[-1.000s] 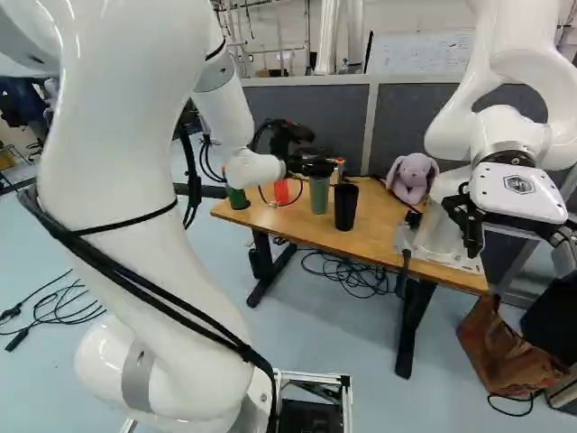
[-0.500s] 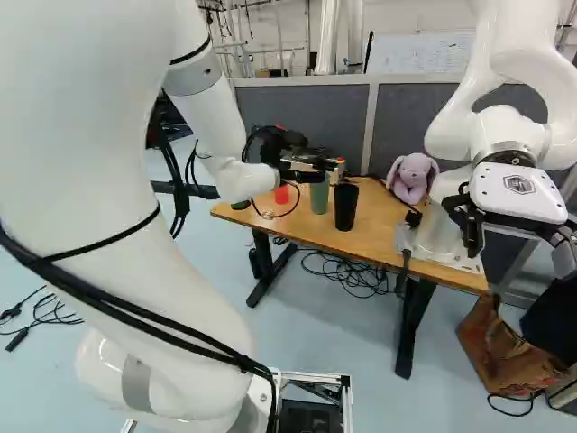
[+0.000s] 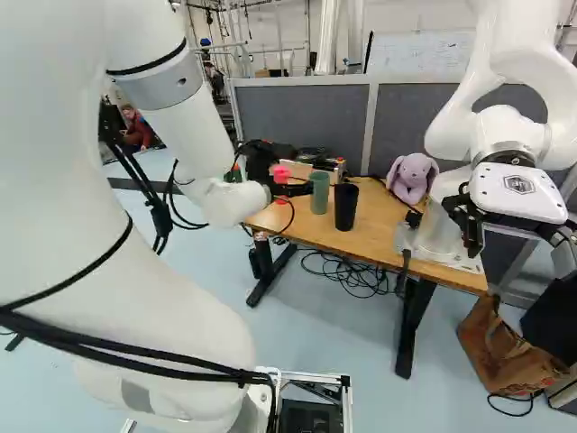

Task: Place the green cup on the table

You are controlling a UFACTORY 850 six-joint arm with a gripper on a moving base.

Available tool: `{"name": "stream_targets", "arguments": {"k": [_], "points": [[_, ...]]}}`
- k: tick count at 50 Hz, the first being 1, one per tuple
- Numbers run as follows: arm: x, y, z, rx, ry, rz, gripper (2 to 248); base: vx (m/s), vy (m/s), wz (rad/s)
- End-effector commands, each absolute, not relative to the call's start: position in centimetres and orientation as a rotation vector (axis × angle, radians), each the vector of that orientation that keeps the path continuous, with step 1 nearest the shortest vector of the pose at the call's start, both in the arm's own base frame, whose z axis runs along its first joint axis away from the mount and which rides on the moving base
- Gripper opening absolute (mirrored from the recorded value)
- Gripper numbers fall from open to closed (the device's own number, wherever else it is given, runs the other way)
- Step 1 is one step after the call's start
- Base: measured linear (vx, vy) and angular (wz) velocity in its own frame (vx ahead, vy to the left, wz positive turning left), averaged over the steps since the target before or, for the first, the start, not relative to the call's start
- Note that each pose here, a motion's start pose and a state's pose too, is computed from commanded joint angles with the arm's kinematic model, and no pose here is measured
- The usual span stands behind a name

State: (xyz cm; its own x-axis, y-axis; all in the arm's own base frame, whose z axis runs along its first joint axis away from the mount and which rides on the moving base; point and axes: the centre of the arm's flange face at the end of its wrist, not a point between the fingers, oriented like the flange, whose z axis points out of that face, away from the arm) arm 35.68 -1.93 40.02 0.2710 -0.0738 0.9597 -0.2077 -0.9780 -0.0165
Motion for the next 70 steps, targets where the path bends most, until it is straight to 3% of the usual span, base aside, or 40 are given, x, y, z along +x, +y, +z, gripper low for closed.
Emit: {"name": "stream_targets", "arguments": {"k": [35, 70], "points": [[29.0, -0.4, 37.4, 2.525, -0.061, 1.825, 247, 0.000, 0.000, 0.000], [27.0, 0.0, 36.6, 2.558, 0.000, 1.824, 247, 0.000, 0.000, 0.000]]}}
